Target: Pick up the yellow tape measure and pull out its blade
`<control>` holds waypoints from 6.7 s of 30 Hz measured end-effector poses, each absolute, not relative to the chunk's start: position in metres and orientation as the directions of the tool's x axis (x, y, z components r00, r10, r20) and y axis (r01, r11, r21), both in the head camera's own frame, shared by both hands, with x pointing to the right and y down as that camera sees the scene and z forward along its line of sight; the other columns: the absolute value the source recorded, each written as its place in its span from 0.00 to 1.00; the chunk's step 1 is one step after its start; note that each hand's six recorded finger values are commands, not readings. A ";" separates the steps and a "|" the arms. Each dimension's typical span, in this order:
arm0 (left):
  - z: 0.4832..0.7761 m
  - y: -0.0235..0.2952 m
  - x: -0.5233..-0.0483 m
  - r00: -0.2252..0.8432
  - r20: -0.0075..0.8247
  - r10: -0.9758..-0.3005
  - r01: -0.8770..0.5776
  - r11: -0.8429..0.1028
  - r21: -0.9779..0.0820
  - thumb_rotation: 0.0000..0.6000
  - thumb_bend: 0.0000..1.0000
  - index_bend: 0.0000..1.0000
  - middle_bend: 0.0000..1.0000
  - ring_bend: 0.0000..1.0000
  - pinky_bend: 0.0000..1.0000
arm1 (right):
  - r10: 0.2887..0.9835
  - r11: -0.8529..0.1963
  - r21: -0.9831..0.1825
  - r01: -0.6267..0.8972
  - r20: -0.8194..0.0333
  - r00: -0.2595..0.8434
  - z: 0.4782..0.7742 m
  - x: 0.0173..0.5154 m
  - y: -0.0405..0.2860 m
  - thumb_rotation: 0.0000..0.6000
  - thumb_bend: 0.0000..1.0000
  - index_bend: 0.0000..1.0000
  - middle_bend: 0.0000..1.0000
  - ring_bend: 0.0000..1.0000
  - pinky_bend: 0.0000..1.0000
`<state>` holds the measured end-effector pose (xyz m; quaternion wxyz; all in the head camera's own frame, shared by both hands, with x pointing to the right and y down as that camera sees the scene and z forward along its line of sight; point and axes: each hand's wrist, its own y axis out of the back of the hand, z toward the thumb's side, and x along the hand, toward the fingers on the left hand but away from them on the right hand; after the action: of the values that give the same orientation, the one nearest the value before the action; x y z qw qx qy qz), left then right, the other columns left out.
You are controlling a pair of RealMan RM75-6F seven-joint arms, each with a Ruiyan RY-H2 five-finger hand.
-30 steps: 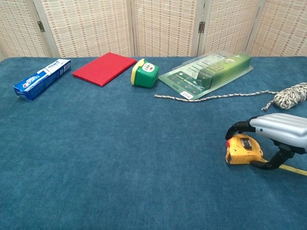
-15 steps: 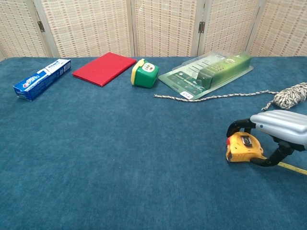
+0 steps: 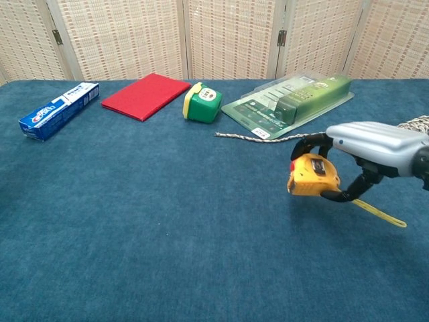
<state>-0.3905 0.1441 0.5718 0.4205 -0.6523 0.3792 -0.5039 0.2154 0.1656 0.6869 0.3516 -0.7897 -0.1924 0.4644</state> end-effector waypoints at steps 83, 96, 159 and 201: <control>0.673 0.121 -0.211 0.243 0.532 -0.811 -0.655 -0.542 -0.527 1.00 0.33 0.00 0.00 0.00 0.00 | 0.708 -0.690 -0.696 0.201 -0.589 0.390 0.678 -0.013 0.100 1.00 0.36 0.51 0.51 0.41 0.20; 0.680 0.121 -0.210 0.229 0.544 -0.807 -0.650 -0.543 -0.531 1.00 0.33 0.00 0.00 0.00 0.00 | 0.704 -0.692 -0.693 0.202 -0.586 0.402 0.678 -0.015 0.101 1.00 0.36 0.51 0.51 0.41 0.20; 0.678 0.115 -0.232 0.161 0.568 -0.807 -0.669 -0.513 -0.538 1.00 0.51 0.27 0.00 0.00 0.00 | 0.705 -0.694 -0.690 0.206 -0.592 0.390 0.675 0.000 0.098 1.00 0.36 0.51 0.51 0.42 0.20; 0.666 0.101 -0.292 0.071 0.570 -0.819 -0.739 -0.427 -0.521 1.00 0.63 0.62 0.03 0.00 0.00 | 0.632 -0.739 -0.671 0.061 -0.658 0.409 0.675 0.045 0.084 1.00 0.36 0.51 0.51 0.43 0.20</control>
<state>-0.2919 0.1006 0.6659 0.0470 -0.7303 0.5331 -0.4246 0.0446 0.0837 0.6745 0.2872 -0.7888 -0.2193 0.4971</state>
